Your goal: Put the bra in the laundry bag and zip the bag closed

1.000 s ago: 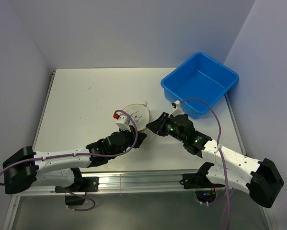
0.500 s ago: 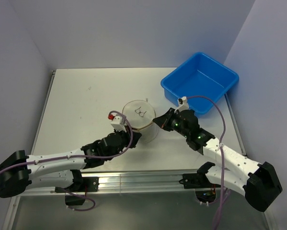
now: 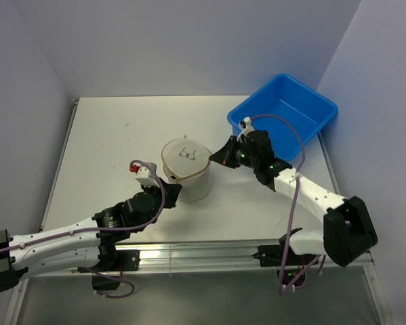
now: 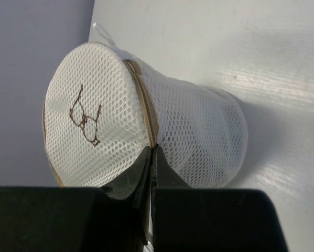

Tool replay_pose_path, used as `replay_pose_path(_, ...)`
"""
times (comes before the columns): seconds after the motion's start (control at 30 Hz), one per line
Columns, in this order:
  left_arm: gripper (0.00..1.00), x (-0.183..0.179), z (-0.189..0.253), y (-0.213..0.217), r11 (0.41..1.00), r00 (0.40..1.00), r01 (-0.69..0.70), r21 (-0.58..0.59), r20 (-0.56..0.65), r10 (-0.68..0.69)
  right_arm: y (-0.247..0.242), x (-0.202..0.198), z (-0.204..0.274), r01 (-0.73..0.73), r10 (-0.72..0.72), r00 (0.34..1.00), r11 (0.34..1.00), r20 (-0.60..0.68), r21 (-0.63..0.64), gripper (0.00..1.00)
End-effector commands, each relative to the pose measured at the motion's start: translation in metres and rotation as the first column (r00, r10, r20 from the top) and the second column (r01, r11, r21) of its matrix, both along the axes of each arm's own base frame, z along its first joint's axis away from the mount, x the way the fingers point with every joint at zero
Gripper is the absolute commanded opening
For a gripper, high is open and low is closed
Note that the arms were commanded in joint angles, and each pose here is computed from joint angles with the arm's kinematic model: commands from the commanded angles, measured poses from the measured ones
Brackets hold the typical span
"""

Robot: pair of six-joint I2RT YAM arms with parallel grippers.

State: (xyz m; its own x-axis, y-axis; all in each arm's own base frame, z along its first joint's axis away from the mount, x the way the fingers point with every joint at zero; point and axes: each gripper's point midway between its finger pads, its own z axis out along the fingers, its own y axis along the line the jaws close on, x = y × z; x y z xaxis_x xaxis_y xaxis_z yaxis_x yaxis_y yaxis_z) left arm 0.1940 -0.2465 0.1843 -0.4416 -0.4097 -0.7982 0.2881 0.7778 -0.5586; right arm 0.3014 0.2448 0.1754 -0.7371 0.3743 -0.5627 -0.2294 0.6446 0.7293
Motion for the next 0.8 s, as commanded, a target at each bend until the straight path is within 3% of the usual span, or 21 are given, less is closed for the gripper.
replay_pose_path(0.0, 0.00, 0.004, 0.007, 0.006, 1.000, 0.999, -0.026, -0.004, 0.030, 0.026, -0.002, 0.046, 0.034, 0.048, -0.049, 0.991, 0.999, 0.126, 0.007, 0.00)
replay_pose_path(0.13, 0.00, -0.002, 0.006, -0.023, 0.996, 0.998, 0.062, -0.061, 0.010, -0.062, -0.006, 0.048, 0.037, 0.070, -0.068, 0.990, 0.998, 0.121, -0.010, 0.04)
replay_pose_path(0.17, 0.00, -0.003, 0.008, -0.028, 0.994, 0.997, 0.078, -0.078, 0.011, -0.077, -0.010, 0.041, 0.038, 0.076, -0.074, 0.989, 0.997, 0.125, -0.013, 0.22)
replay_pose_path(0.23, 0.00, -0.003, 0.010, -0.041, 0.989, 0.994, 0.105, -0.104, 0.008, -0.105, -0.019, 0.025, 0.022, 0.101, -0.098, 0.991, 0.995, 0.089, -0.028, 0.43)
replay_pose_path(0.27, 0.00, -0.003, 0.010, -0.044, 0.988, 0.994, 0.112, -0.107, 0.010, -0.111, -0.022, 0.016, 0.032, 0.107, -0.106, 0.988, 0.994, 0.116, -0.004, 0.58)
replay_pose_path(0.33, 0.00, -0.002, 0.012, -0.053, 0.985, 0.992, 0.127, -0.113, 0.017, -0.126, -0.017, -0.013, 0.011, 0.070, -0.069, 0.994, 0.998, 0.079, -0.009, 0.69)
replay_pose_path(0.43, 0.00, -0.003, 0.014, -0.061, 0.983, 0.989, 0.147, -0.113, 0.024, -0.145, -0.008, -0.055, -0.009, -0.006, 0.006, 0.999, 1.000, 0.036, 0.002, 0.72)
replay_pose_path(0.53, 0.00, -0.003, 0.009, -0.065, 0.983, 0.988, 0.153, -0.103, 0.017, -0.152, 0.004, -0.081, 0.000, -0.085, 0.080, 0.996, 0.988, 0.039, 0.127, 0.72)
replay_pose_path(0.77, 0.00, -0.008, 0.007, -0.076, 0.977, 0.983, 0.180, -0.111, -0.004, -0.181, 0.020, -0.082, 0.011, -0.125, 0.117, 0.991, 0.984, 0.070, 0.125, 0.69)
